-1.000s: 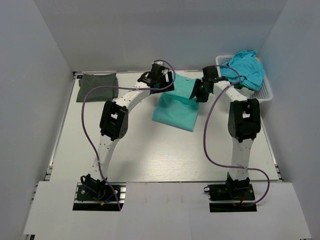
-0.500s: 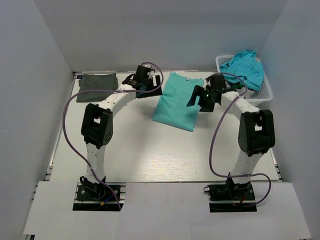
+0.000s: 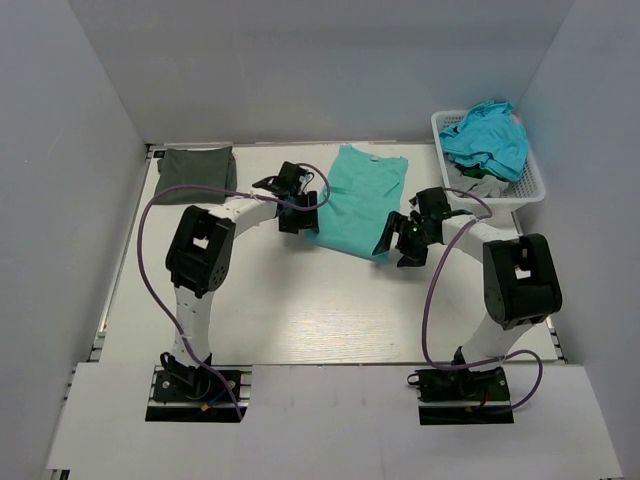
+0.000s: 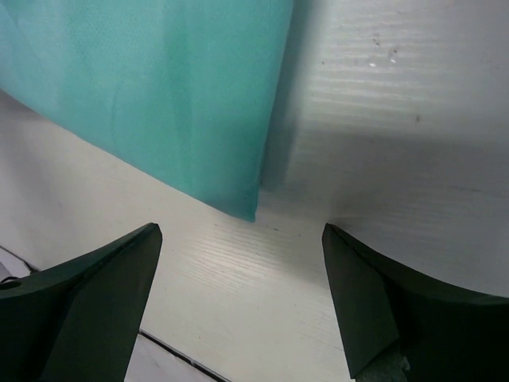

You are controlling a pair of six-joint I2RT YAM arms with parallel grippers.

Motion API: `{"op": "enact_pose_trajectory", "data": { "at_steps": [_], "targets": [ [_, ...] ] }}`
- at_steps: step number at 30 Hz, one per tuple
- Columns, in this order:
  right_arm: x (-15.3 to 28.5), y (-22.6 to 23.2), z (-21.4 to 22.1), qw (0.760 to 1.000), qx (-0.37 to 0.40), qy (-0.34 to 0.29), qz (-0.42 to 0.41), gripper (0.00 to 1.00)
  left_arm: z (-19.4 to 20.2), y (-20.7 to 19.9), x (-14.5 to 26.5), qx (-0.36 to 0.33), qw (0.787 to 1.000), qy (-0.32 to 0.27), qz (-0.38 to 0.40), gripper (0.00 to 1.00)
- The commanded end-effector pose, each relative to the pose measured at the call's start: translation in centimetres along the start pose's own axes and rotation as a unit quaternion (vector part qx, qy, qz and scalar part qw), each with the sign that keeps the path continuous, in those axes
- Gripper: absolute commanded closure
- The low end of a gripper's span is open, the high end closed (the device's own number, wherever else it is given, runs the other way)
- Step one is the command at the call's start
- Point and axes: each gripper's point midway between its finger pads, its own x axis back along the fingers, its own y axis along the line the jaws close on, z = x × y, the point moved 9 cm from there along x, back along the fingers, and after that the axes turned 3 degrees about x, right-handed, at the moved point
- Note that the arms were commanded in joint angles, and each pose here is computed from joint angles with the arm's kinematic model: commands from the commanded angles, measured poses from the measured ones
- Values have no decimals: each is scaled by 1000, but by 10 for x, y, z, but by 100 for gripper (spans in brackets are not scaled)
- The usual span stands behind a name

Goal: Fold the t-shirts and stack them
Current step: Grab one side of the 2/3 rectangular tshirt with both arms

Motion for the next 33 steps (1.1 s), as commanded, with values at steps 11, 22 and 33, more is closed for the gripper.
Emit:
{"op": "enact_pose_trajectory", "data": {
  "at_steps": [11, 22, 33],
  "targets": [
    [-29, 7, 7, 1000, -17, -8, -12, 36, 48, 16, -11, 29, 998, 46, 38, 63],
    [-34, -3, 5, 997, -14, -48, 60, 81, 49, 12, -9, 44, 996, 56, 54, 100],
    [65, 25, 78, 996, 51, 73, -21, 100, 106, 8, 110, 62, 990, 89, 84, 100]
  ]
}}
